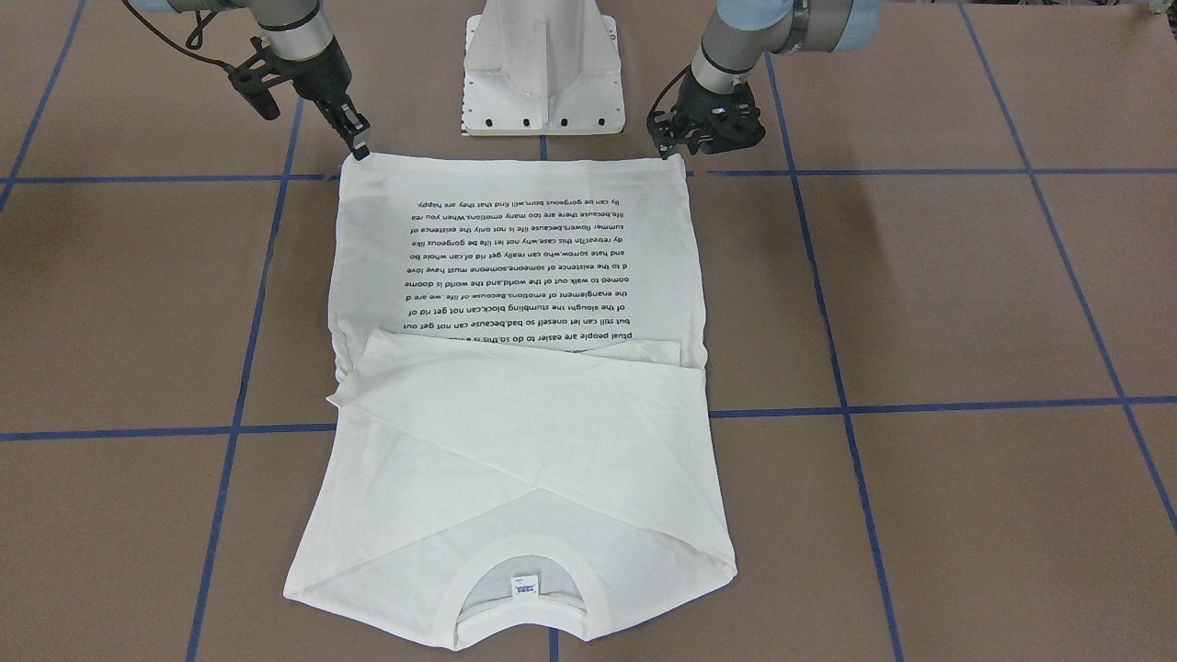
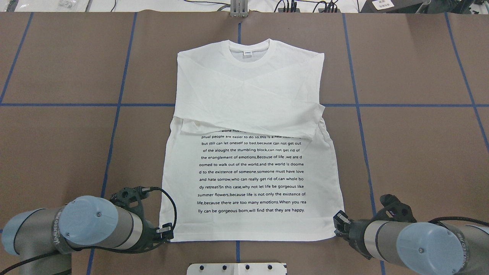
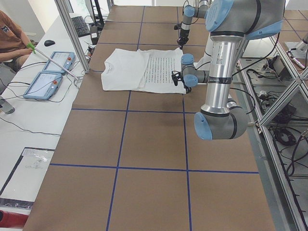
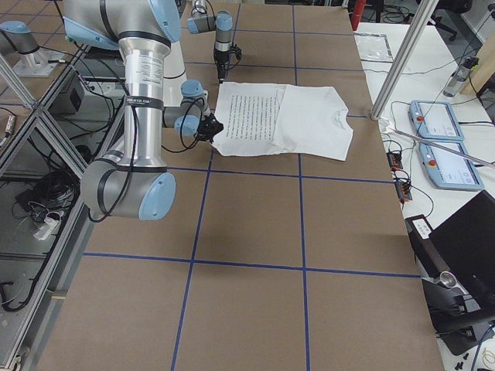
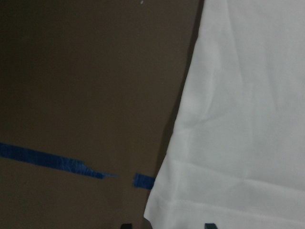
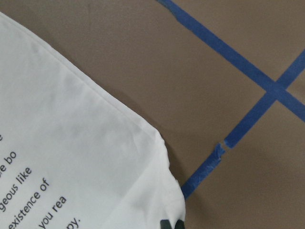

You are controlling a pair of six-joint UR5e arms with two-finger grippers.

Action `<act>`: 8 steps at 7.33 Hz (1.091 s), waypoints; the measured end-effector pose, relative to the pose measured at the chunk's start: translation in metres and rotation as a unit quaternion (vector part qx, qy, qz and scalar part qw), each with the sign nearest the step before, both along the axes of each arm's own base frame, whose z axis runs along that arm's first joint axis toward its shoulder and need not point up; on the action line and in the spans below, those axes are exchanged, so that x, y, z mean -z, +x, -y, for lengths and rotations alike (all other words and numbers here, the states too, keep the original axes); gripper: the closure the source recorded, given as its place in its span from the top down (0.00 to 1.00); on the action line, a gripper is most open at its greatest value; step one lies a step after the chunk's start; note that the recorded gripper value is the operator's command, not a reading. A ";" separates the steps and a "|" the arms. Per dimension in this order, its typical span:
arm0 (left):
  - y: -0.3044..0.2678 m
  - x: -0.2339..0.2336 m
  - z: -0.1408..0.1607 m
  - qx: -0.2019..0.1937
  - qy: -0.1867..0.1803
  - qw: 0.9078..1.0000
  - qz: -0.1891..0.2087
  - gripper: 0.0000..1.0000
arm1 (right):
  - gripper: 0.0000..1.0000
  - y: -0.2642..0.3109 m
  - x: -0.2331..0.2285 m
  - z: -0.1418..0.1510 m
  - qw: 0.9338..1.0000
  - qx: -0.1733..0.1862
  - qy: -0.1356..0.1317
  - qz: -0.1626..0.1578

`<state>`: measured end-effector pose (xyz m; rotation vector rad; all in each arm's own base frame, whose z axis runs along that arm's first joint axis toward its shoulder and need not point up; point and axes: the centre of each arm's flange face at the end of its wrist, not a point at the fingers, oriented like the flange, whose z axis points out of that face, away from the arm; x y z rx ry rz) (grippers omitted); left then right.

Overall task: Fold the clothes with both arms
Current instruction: 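Slide the left gripper down the shirt side to the hem corner nearest it, then grip both hem corners nearest the robot with both grippers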

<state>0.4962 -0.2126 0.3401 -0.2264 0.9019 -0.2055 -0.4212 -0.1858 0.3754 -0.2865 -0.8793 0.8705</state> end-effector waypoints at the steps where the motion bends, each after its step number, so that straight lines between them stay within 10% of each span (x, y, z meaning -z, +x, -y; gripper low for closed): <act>1: 0.002 -0.004 0.000 -0.001 -0.001 1.000 0.005 0.45 | 0.00 0.000 0.000 0.000 1.000 0.000 0.000 0.000; 4: 0.006 -0.009 -0.001 -0.003 -0.001 1.000 0.010 0.00 | 0.00 0.000 0.000 0.000 1.000 0.000 0.000 0.000; 8: 0.004 -0.003 0.001 -0.003 0.004 1.000 0.003 0.00 | 0.00 0.001 -0.002 0.000 1.000 0.000 0.000 -0.002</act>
